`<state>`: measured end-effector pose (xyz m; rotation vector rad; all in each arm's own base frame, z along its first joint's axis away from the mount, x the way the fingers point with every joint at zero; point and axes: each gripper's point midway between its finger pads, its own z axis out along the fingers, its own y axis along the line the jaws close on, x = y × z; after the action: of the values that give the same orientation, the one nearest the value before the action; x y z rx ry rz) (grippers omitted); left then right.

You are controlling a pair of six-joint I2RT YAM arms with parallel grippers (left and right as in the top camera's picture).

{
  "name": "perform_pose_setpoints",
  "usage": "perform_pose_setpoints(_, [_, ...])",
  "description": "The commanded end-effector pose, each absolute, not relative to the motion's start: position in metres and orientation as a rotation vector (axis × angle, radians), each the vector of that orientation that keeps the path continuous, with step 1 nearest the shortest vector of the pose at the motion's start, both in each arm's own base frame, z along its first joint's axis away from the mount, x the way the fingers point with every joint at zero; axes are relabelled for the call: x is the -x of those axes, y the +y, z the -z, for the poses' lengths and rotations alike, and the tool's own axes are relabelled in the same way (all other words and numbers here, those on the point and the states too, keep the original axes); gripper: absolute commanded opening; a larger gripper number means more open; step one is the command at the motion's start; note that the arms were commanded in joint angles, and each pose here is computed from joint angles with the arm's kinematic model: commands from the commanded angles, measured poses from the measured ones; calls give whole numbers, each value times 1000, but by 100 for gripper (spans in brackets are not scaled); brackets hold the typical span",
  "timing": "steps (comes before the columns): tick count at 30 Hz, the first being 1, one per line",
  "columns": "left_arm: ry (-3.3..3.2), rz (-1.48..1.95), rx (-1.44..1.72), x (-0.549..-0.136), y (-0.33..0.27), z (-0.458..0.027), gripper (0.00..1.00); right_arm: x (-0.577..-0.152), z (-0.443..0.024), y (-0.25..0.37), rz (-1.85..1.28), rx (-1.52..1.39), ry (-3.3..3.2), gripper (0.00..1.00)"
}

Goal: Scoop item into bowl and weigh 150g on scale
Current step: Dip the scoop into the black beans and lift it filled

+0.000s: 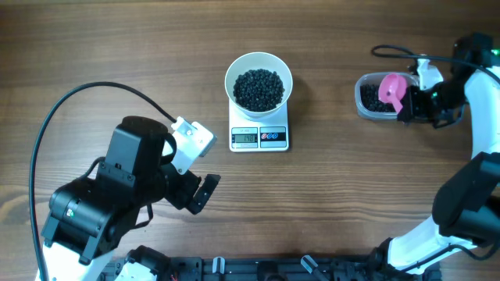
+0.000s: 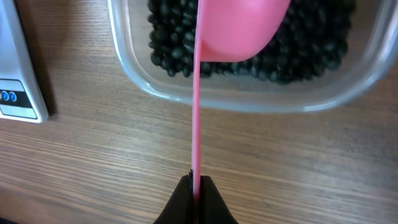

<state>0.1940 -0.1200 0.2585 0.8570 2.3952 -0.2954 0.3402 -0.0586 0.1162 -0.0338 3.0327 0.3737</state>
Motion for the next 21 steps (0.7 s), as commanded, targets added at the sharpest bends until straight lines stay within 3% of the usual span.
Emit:
perform_pose_setpoints(1, [2373,286,-859,-195,-119,-264,100,-339,-107,-63,-273,99,3076,4])
perform_pose_setpoints(8, [2373,286,-859,-195,-119,-264,100,-338,-100,-55,-57,246,3132,5])
perform_pose_setpoints(21, [2373,286,-859,-195,-119,-264,100,-341,-84,-22,-55,419,3167,5])
